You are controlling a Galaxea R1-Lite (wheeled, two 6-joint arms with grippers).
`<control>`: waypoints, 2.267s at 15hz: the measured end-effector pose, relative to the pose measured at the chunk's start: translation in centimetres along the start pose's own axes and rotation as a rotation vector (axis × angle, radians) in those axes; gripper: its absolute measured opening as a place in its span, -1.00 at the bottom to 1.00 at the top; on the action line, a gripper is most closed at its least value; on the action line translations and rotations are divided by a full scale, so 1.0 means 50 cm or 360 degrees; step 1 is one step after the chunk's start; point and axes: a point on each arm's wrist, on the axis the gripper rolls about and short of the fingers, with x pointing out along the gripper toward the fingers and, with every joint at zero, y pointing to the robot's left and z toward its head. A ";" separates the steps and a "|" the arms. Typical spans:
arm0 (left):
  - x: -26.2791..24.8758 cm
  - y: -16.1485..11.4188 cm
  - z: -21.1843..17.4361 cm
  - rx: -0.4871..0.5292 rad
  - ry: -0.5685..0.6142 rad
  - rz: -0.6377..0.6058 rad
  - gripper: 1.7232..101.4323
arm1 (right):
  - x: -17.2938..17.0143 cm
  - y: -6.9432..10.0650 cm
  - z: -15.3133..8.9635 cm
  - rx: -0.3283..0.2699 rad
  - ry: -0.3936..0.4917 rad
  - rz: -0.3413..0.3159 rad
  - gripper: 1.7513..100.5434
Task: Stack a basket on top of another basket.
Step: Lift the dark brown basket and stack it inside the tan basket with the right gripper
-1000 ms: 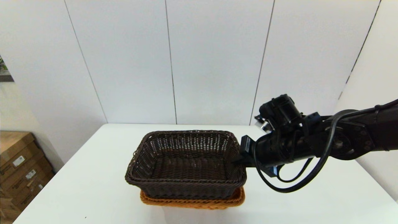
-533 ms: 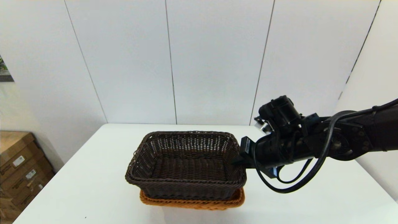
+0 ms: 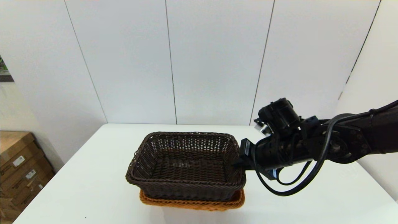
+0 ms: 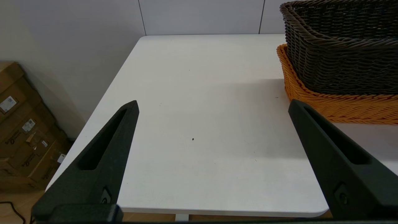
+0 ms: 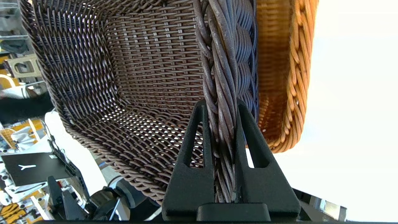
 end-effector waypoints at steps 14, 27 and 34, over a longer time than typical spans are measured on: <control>0.000 0.000 0.000 0.0001 -0.0001 0.0000 0.93 | 0.015 -0.013 -0.007 -0.0086 -0.0001 -0.0016 -0.77; 0.000 0.000 0.000 0.0000 0.0000 -0.0001 0.93 | 0.020 -0.027 -0.012 -0.0141 -0.0006 -0.0070 -0.23; 0.000 0.000 0.000 -0.0001 0.0000 -0.0001 0.93 | 0.018 -0.028 -0.012 -0.0142 -0.0019 -0.0081 0.47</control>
